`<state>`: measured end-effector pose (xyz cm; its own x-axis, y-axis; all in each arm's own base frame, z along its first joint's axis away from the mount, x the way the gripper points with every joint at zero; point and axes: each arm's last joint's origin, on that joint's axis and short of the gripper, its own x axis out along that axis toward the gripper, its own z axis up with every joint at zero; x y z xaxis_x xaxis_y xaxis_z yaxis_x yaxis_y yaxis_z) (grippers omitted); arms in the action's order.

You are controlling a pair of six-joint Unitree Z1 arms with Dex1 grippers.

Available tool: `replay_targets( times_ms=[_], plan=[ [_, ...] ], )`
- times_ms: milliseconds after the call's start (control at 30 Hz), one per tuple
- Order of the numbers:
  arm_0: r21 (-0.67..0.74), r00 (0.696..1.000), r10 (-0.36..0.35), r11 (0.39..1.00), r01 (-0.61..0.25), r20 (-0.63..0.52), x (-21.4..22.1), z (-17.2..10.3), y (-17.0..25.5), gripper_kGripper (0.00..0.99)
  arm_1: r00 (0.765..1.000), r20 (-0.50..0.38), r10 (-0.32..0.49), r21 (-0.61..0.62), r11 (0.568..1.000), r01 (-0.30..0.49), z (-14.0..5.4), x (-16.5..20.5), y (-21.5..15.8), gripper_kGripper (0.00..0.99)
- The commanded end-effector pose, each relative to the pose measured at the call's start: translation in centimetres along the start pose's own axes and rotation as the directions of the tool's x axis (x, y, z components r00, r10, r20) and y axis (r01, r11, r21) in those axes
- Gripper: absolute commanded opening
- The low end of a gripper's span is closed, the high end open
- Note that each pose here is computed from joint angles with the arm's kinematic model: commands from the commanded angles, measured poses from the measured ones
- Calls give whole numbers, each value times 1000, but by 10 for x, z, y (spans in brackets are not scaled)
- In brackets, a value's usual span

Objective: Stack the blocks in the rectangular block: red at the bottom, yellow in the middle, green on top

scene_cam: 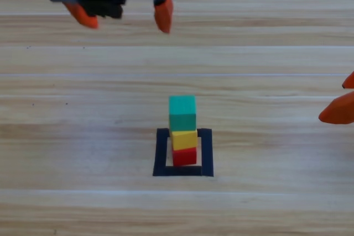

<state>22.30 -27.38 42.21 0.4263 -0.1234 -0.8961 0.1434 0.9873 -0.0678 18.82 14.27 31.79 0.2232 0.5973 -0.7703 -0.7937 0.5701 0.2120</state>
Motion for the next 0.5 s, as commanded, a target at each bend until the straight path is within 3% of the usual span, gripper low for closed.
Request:
replay_targets(
  times_ms=[33,133,233,500],
  plan=[
    [237,999,-39,971,36,5,30,-41,-31,990,999,-25,-43,49,998,44,-2,10,-13,983],
    [302,990,-140,945,124,33,38,-77,-14,990,999,-16,-43,49,998,44,-3,7,-11,983],
    [313,990,-141,941,127,23,45,-95,0,990,999,-20,-32,48,998,33,-4,8,-11,983],
    [327,989,-145,936,127,29,47,-106,8,990,1000,-27,-9,49,999,10,-3,12,-11,983]
  ],
)
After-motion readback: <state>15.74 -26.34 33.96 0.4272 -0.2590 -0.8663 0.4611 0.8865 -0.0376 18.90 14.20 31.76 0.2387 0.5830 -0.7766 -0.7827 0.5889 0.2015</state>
